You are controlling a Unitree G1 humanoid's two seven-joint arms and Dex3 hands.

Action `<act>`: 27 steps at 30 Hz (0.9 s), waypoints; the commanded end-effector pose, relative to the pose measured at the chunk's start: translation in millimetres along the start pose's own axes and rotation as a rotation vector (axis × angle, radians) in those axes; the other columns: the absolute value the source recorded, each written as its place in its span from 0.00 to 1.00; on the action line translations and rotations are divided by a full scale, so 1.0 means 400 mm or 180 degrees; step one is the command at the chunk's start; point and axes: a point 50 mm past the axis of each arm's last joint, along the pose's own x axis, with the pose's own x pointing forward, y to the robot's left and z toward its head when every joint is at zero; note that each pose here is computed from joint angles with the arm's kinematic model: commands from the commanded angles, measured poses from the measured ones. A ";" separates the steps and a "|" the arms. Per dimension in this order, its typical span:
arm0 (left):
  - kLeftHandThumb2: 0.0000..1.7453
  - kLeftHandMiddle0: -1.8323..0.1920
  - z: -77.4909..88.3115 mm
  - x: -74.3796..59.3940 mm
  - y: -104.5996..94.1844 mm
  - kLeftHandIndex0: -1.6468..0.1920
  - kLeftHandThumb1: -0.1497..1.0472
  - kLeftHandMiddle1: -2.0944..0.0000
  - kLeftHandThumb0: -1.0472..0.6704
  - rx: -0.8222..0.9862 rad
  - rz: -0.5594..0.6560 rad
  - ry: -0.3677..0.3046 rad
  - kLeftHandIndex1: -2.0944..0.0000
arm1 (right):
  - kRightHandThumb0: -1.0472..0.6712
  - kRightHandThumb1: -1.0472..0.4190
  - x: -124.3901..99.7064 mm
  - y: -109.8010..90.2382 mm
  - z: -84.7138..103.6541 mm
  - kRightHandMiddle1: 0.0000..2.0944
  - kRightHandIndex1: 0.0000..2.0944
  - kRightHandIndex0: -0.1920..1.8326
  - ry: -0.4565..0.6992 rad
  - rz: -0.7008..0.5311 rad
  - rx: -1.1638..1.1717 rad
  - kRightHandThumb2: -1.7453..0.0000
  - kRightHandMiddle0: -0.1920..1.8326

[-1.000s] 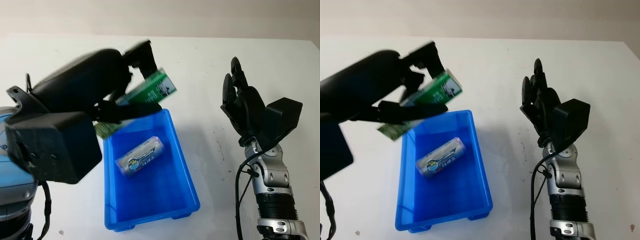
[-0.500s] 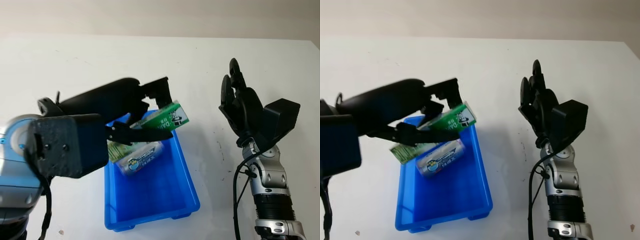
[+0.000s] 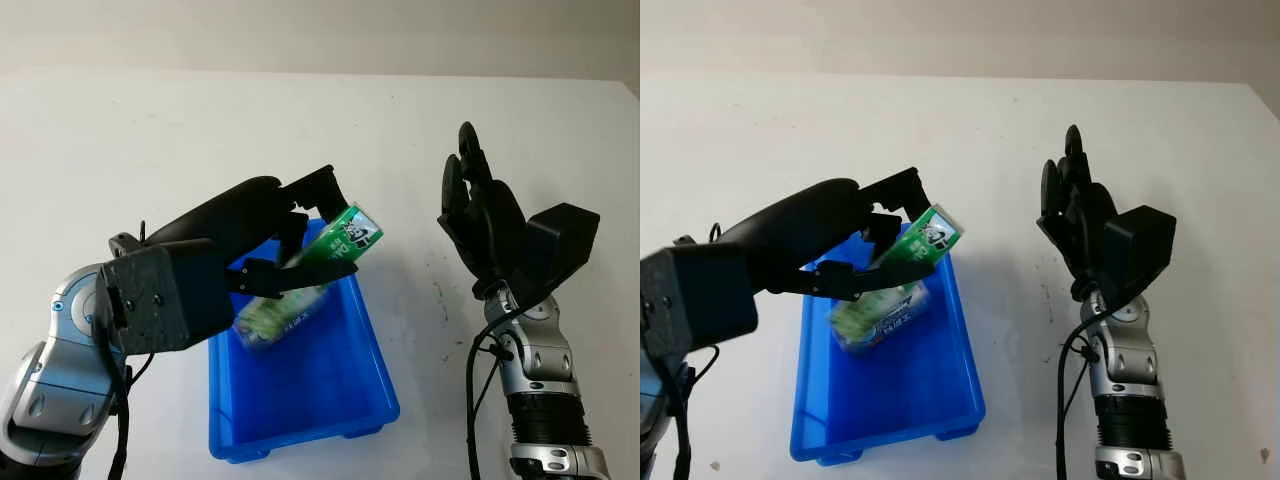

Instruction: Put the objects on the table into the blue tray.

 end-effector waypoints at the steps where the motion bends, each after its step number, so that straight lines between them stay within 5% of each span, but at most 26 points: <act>1: 0.31 0.72 0.000 -0.001 -0.004 0.88 1.00 0.95 0.24 0.0086 -0.0063 0.0001 0.86 | 0.22 0.00 -0.003 -0.002 0.007 0.00 0.00 0.00 -0.0061 -0.0002 -0.0010 0.60 0.00; 3: 0.33 0.86 -0.001 -0.002 -0.004 0.95 1.00 0.99 0.22 0.0116 -0.0083 0.0000 0.93 | 0.22 0.00 -0.003 -0.002 0.007 0.00 0.00 0.00 -0.0061 0.0002 -0.0035 0.60 0.00; 7: 0.34 0.98 -0.003 -0.007 0.000 1.00 1.00 0.99 0.20 0.0151 -0.0084 0.0020 0.99 | 0.22 0.00 -0.003 -0.003 0.008 0.00 0.00 0.00 -0.0059 0.0002 -0.0028 0.60 0.00; 20: 0.37 1.00 -0.005 -0.025 0.031 1.00 1.00 0.99 0.15 0.0219 0.0066 0.0168 1.00 | 0.21 0.00 -0.002 -0.006 0.010 0.00 0.00 0.00 -0.0062 0.0013 -0.0036 0.61 0.00; 27: 0.42 0.97 -0.013 -0.038 0.083 0.98 1.00 0.97 0.15 0.0248 0.0901 0.0227 0.98 | 0.21 0.00 -0.001 -0.007 0.010 0.00 0.00 0.00 -0.0047 0.0009 -0.0018 0.61 0.00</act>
